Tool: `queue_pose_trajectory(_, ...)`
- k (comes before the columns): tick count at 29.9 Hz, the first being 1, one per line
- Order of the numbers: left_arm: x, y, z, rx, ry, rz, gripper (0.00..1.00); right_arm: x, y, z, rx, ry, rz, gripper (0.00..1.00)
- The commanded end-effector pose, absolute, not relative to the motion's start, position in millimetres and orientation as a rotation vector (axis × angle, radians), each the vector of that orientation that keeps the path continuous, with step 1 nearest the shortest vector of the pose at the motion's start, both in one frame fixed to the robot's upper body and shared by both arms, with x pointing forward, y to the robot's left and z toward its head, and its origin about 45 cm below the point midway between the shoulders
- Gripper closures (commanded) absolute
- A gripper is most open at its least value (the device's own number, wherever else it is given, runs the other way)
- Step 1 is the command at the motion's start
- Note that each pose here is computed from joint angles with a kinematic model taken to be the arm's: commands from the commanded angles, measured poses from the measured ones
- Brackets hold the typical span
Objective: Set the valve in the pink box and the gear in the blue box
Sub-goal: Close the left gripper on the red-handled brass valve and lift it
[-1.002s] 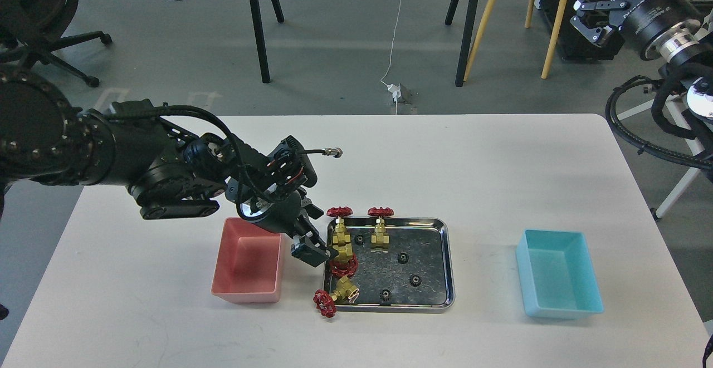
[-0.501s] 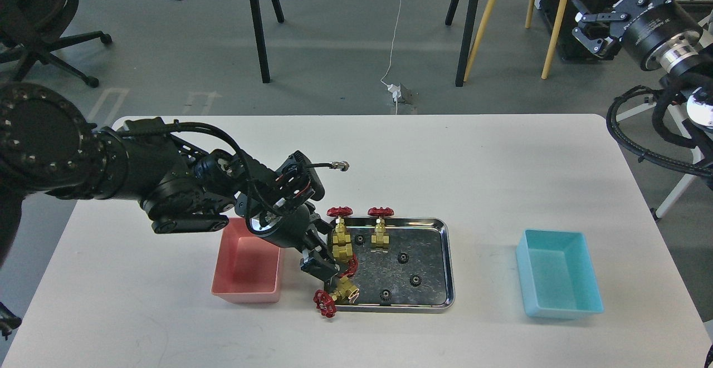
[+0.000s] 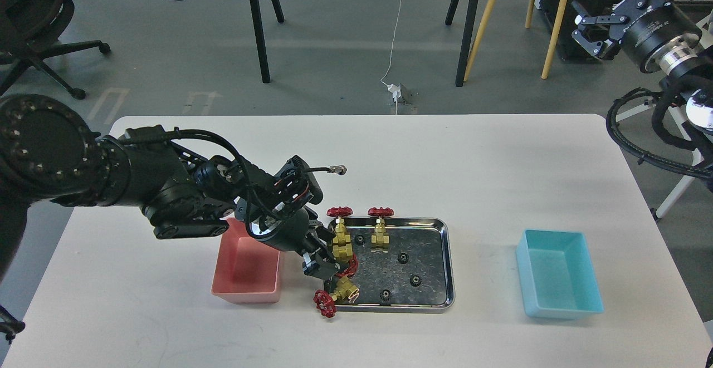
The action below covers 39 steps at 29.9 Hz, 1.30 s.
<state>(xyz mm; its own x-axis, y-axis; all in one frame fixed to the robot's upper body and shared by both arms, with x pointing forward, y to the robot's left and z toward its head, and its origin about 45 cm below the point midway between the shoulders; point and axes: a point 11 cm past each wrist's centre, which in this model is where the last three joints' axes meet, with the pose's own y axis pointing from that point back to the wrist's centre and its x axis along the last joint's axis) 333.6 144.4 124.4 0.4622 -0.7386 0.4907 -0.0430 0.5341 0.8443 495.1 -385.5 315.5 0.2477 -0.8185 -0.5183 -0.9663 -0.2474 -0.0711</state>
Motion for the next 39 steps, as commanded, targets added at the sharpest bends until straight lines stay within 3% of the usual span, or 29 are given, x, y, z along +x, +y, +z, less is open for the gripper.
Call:
queue_pose_trajectory(1,334,141,125,0.911,-1.025,-0.503,0.32,494,-387,312,-2.148,1.640,0.546,0.01)
queue_pose_trajectory(30,335,140,126,0.889,-1.042,-0.477,0.83,489,-395,300,-2.133,1.676,0.568,0.01)
queue_pose_trajectory(39,342,156,133,0.911,-1.040,-0.444,0.86,489,-395,300,-2.132,1.675,0.568,0.01)
